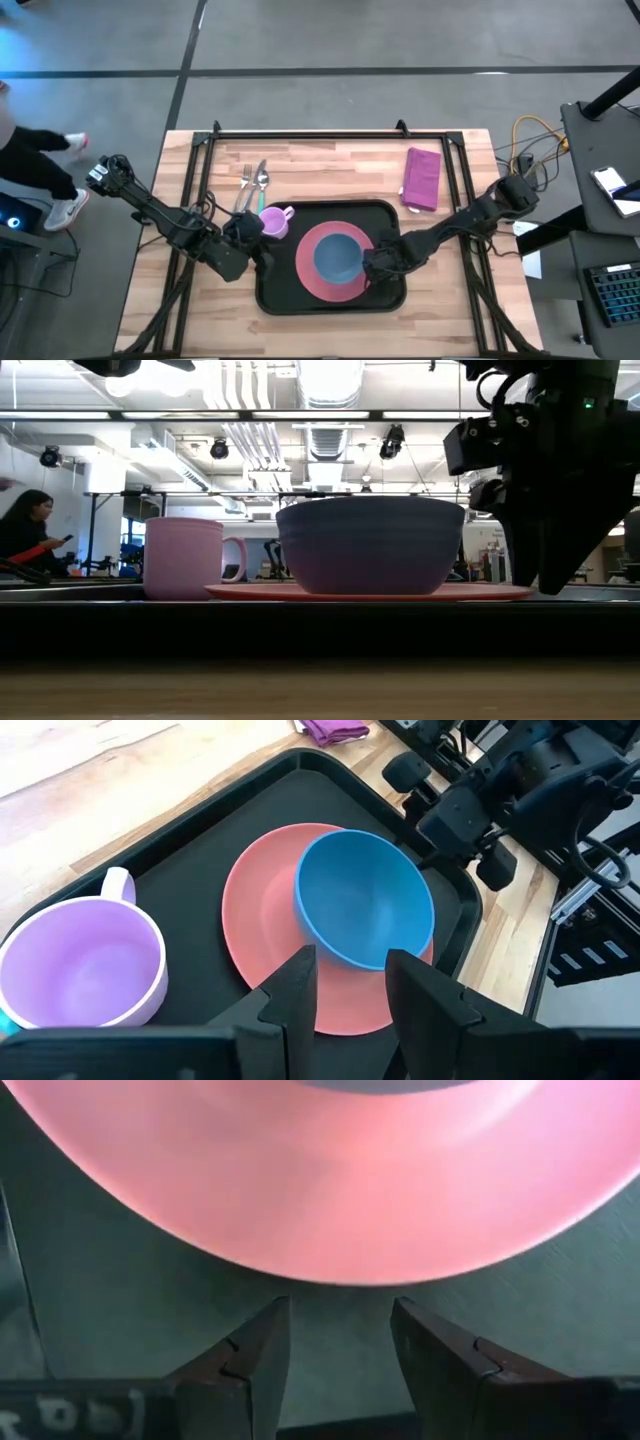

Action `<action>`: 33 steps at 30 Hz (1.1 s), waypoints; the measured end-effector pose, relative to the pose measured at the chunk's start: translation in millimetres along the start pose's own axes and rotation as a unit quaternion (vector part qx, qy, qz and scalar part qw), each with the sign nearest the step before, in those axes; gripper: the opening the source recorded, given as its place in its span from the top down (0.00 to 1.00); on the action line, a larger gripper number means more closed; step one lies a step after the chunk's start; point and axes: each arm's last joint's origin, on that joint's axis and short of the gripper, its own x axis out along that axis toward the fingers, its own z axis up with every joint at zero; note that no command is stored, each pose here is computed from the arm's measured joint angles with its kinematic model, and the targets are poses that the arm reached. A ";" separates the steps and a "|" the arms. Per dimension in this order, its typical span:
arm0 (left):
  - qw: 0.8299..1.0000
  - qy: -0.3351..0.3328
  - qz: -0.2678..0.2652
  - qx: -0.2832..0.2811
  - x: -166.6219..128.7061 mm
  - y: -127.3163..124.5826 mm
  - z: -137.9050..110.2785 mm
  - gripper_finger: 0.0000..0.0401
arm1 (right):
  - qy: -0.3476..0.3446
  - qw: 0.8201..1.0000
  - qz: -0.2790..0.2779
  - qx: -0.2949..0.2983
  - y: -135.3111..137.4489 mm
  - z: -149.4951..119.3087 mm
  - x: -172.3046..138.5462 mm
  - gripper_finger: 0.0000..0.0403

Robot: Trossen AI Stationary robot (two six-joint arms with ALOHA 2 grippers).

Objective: Set up tray
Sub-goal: Adjust the pink plate on the black tray, then put the purple napkin to the right of the pink plate on the black tray

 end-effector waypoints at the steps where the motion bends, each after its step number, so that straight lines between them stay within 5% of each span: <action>1: 1.000 0.000 0.000 0.000 0.0 0.0 0.0 0.75 | -0.001 1.000 0.000 0.001 -0.5 0.2 1.4 0.60; 11: 1.000 0.000 0.000 -0.002 0.1 0.1 -0.1 0.75 | -0.006 1.000 -0.002 -0.013 -7.3 4.2 11.7 0.60; 25: 1.000 0.000 0.001 -0.002 0.3 0.2 0.2 0.75 | -0.117 0.987 0.034 -0.100 4.3 37.9 -7.1 0.60; 33: 1.000 -0.002 0.012 0.005 0.3 2.4 -0.3 0.75 | -0.073 0.992 0.017 -0.102 2.6 36.8 -16.5 0.60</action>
